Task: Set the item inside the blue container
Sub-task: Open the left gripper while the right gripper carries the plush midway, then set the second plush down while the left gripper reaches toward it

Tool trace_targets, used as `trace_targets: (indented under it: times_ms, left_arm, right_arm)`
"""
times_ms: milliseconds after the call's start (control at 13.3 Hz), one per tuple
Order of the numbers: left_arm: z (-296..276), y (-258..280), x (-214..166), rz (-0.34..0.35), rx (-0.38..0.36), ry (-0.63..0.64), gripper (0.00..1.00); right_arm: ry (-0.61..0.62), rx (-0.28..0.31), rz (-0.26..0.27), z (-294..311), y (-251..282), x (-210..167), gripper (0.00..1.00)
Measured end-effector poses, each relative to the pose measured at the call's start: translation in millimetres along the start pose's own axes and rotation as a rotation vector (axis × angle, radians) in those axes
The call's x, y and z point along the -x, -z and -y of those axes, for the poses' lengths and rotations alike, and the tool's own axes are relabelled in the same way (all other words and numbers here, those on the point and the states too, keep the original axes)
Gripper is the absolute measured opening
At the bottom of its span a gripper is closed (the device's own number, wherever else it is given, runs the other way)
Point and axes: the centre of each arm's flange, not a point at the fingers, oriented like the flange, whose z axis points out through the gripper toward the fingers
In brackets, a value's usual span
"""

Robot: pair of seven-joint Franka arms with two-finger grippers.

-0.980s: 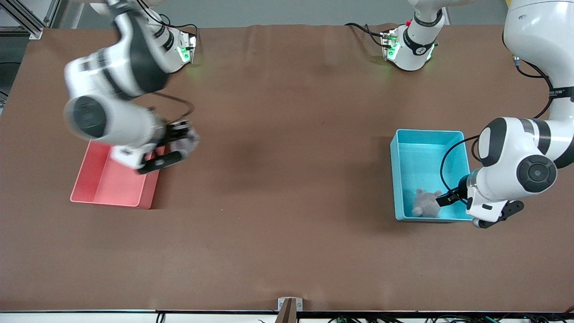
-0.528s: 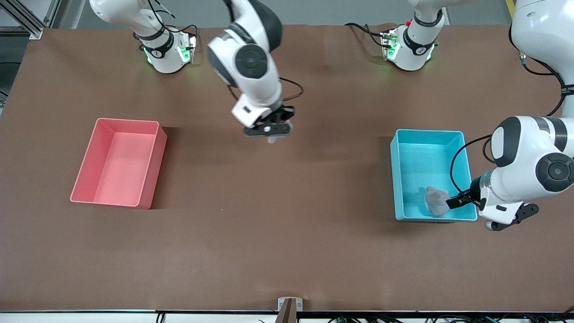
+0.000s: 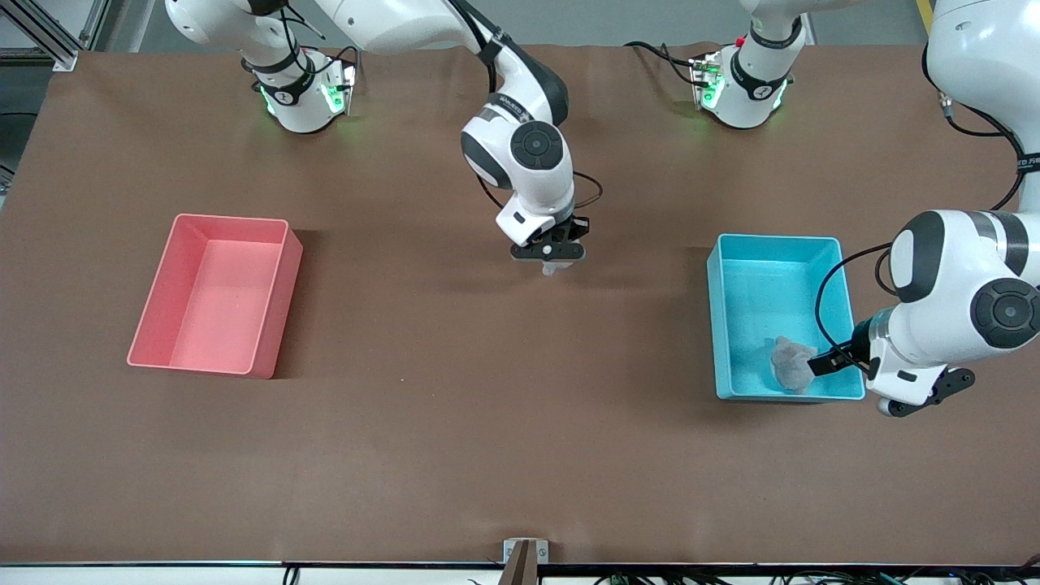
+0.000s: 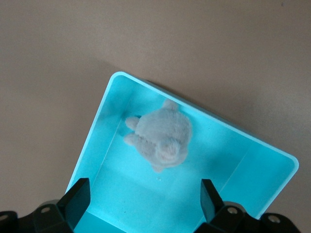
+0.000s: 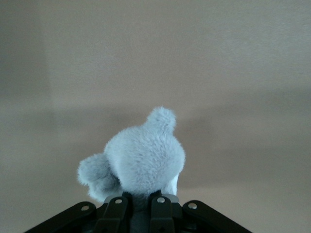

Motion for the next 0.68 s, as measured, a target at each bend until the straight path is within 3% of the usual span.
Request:
trace_targets:
  times_ms: [452, 678]
  left_arm:
    - [-39, 13, 20, 0.017, 0.068, -0.048, 1.0]
    - [-57, 17, 30, 0.024, 0.082, -0.074, 1.0]
  right_arm:
    - [0.024, 0.069, -0.019, -10, -38, -8, 0.15]
    - [0.023, 0.073, -0.024, -11, -36, -11, 0.26]
